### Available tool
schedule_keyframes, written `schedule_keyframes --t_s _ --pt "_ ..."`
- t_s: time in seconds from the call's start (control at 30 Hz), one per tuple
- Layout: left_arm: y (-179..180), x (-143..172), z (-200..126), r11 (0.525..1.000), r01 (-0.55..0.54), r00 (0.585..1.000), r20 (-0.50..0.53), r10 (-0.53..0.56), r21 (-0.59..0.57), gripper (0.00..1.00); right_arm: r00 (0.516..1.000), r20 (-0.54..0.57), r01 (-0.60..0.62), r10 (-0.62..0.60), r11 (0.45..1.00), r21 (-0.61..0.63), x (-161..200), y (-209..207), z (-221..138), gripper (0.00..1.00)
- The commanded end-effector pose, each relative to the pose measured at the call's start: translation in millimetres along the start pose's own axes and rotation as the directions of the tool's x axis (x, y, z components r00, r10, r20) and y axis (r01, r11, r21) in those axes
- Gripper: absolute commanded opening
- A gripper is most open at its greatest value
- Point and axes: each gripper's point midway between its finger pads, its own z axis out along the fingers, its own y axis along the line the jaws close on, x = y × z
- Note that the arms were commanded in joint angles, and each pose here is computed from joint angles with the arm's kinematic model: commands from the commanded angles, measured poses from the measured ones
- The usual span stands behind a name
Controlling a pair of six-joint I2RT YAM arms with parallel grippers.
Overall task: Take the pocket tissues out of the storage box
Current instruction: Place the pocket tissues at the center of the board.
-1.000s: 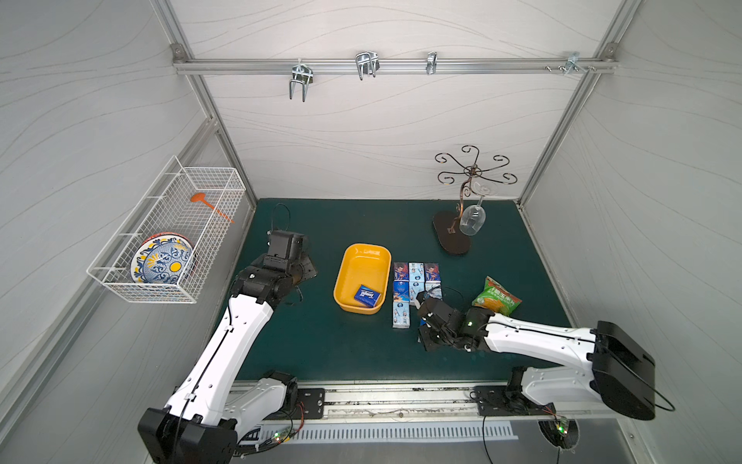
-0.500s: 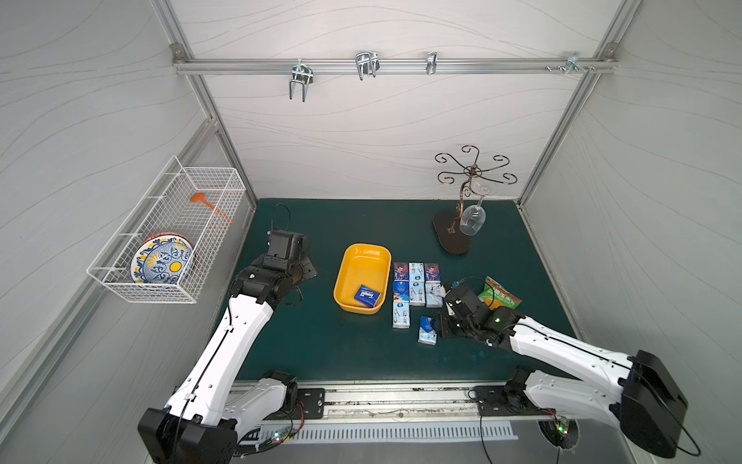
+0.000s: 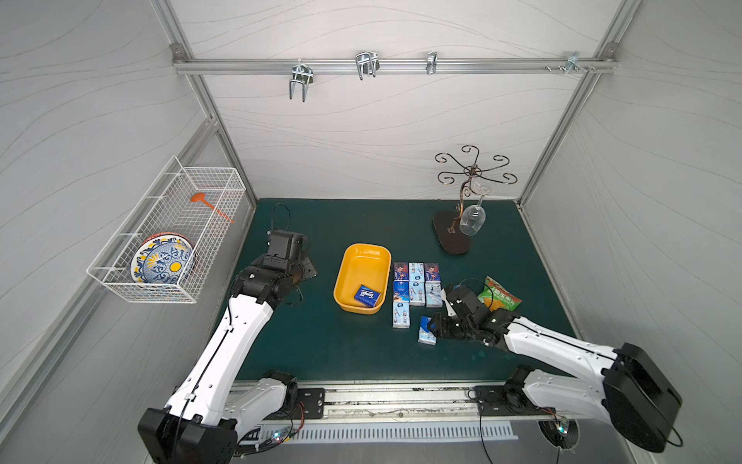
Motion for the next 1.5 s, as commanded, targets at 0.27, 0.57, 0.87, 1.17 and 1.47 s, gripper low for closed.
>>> schedule_keyframes --t_s 0.27,0.57,0.87,1.17,1.47 --pt "-7.6 -13.7 -7.1 0.999 0.013 0.998 0.055 -0.015 0.03 0.46 0.999 -0.024 -0.029 0.029 1.0 -0.01 1.0 -0.7 16.2 0.35" --pt "-8.0 -13.5 -6.3 0.999 0.014 0.998 0.054 -0.016 0.032 0.46 1.0 -0.03 -0.009 0.009 1.0 0.006 -5.4 0.1 25.4 0.34" --pt "-6.3 -13.3 -6.7 1.0 0.01 0.998 0.058 -0.012 0.026 0.46 0.999 -0.031 0.012 -0.012 1.0 0.019 -15.6 2.1 29.4 0.34" --pt "-5.9 -13.3 -5.8 1.0 0.012 0.998 0.058 -0.013 0.023 0.46 1.0 -0.028 0.011 -0.011 1.0 0.021 -23.5 1.0 31.7 0.34" --pt "-5.4 -13.4 -6.2 1.0 0.01 0.998 0.059 -0.011 0.021 0.46 0.999 -0.034 0.011 -0.01 1.0 0.02 -26.3 1.3 36.6 0.34"
